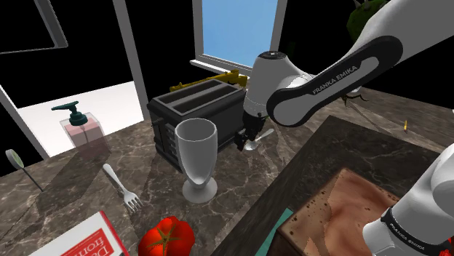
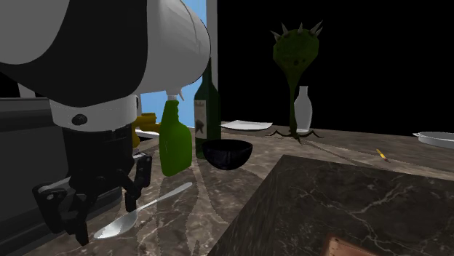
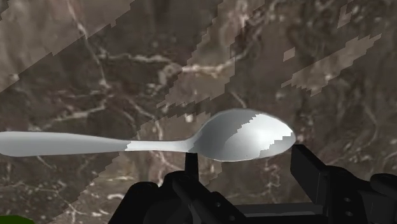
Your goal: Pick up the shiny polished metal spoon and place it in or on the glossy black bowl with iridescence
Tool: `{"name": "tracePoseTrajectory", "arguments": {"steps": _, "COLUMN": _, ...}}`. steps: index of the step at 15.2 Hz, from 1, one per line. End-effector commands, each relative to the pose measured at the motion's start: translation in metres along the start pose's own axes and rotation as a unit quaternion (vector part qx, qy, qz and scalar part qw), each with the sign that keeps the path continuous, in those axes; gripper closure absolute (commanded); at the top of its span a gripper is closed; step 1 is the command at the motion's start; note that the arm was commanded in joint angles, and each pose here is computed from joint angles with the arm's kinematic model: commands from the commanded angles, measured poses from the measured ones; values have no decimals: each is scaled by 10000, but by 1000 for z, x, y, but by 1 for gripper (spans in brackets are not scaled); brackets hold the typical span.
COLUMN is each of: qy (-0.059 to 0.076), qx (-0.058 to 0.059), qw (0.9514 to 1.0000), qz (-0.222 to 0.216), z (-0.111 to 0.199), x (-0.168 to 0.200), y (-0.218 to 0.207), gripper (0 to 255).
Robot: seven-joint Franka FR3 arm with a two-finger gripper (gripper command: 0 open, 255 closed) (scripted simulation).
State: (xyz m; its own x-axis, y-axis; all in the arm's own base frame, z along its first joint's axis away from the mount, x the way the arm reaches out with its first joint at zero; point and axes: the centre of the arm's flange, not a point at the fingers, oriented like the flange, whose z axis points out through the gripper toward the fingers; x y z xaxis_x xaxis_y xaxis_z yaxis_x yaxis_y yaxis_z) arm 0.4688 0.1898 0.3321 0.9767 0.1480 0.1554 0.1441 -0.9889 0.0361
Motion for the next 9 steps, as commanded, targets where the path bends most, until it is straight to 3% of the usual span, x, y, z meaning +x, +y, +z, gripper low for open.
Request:
{"name": "tracePoseTrajectory", "arguments": {"steps": 1, "qy": 0, "qx": 0, "qw": 10000, "qz": 1, "z": 0, "x": 0, "y": 0, "gripper": 255}}
{"name": "tracePoseTrajectory", "arguments": {"steps": 9, "qy": 0, "qx": 0, "qw": 10000, "qz": 1, "z": -36, "x": 6, "y": 1, "gripper": 255}}
